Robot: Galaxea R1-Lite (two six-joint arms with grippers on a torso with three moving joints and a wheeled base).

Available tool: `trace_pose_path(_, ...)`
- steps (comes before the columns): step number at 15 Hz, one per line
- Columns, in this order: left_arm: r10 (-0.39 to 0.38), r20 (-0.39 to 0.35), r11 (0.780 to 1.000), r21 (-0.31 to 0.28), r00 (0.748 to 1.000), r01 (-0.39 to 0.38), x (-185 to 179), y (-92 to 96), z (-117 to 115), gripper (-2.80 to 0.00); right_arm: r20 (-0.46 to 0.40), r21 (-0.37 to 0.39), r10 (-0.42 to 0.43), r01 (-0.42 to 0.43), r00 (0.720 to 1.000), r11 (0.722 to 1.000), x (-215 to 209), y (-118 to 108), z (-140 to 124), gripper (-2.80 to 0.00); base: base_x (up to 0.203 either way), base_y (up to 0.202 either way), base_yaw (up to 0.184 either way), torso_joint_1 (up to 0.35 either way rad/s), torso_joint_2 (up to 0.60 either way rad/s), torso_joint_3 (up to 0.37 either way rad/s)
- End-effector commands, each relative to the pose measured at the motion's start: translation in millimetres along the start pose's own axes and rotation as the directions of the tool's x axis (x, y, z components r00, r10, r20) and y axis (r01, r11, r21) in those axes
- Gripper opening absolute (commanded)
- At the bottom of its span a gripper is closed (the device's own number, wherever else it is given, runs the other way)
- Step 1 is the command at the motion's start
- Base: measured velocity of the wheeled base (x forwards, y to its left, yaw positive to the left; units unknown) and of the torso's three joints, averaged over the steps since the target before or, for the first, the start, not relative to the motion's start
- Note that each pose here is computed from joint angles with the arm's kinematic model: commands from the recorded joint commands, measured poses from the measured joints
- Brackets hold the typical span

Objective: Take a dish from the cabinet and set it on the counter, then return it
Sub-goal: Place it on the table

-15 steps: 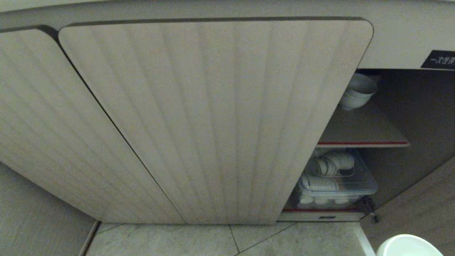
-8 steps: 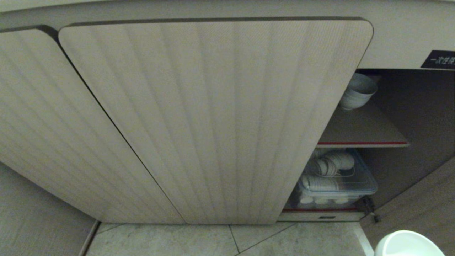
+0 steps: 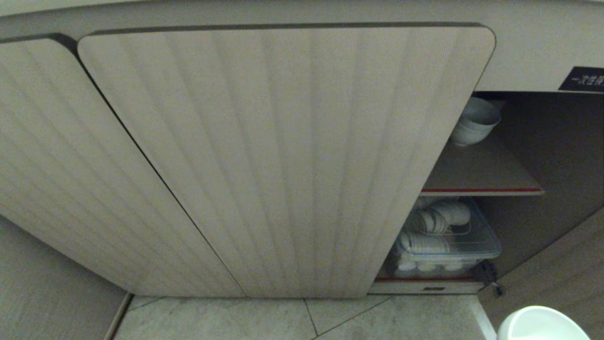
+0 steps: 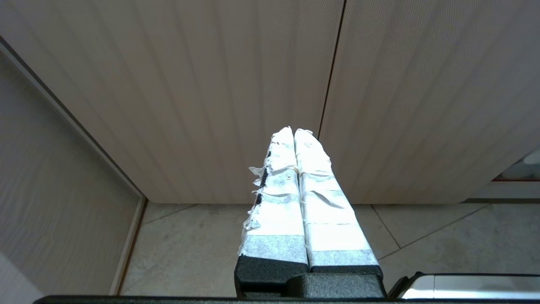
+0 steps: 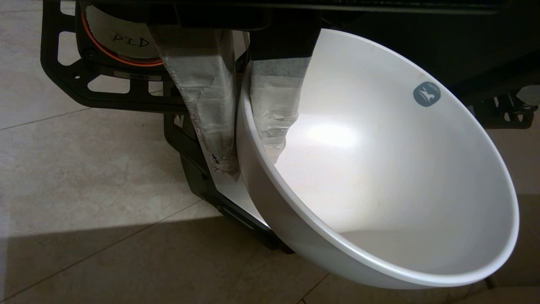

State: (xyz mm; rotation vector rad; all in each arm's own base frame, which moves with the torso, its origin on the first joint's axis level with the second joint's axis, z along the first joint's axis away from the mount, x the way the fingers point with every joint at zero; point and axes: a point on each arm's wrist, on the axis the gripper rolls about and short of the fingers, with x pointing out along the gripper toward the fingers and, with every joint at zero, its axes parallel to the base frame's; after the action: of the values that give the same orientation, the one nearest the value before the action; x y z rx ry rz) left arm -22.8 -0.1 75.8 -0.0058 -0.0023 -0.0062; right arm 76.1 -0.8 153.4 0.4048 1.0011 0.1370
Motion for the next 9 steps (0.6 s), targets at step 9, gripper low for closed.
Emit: trace_pose_path(9,0.0,0.001,1.0,0.0,1.0,0.0,0.0,0.0,0.0,-2.8,0.008,-0.003,0.004,-0.004,1.0,1.0,-2.2,1.6,3.9,-2.8,0.0,0.0,0.0,0.0,0.0,0.0)
